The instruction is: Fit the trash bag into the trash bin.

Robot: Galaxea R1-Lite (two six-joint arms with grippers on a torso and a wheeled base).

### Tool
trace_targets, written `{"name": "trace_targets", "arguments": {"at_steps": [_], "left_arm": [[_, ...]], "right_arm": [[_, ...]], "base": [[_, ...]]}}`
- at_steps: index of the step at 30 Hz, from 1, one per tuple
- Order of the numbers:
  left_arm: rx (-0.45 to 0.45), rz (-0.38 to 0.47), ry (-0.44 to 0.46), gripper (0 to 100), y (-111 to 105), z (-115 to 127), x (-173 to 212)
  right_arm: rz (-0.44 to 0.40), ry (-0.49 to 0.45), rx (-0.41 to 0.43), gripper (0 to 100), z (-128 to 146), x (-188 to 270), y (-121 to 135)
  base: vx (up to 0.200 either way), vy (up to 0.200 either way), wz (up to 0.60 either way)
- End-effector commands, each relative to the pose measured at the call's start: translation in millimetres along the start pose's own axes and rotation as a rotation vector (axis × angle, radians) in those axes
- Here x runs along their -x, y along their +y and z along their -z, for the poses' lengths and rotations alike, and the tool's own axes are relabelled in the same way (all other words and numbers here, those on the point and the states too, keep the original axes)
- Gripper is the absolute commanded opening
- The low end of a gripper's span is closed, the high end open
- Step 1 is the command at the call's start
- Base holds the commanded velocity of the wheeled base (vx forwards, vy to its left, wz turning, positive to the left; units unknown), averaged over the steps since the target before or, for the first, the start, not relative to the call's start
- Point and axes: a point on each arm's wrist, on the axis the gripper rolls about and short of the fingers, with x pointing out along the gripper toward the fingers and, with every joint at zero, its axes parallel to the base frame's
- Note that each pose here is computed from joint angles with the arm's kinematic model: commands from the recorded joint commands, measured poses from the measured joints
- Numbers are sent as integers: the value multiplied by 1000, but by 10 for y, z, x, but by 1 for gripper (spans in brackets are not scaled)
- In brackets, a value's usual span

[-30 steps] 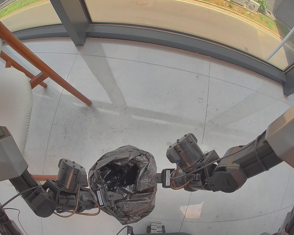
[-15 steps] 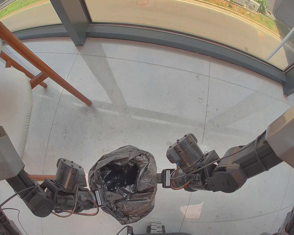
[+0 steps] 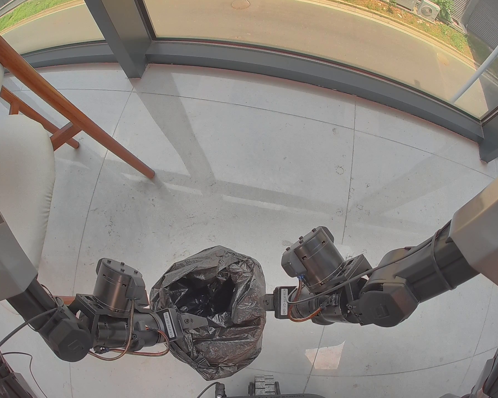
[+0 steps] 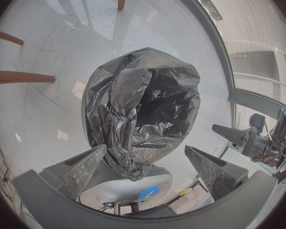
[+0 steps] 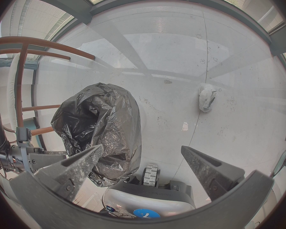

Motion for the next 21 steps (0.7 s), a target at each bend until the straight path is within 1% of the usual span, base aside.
{"name": "trace_targets", "arguments": {"at_steps": [1,6,18,20,21], "left_arm": [[4,-22,21,100,34,15,-85],[10,-62,46,100,100,59,-164],[12,-93,79,100,175,146,-148],[15,-111,88,100,200,156,-189],[19,-138,100,100,243,173,-253]], "right_arm": [[1,1,1,100,4,-8,1],[1,1,1,100,4,-8,1],[1,1,1,100,5,-3,-1],[1,1,1,100,5,-3,-1],[-1,1,0,100,5,3,4]], "base": [[0,0,0],[0,0,0],[0,0,0],[0,0,0],[0,0,0]]}}
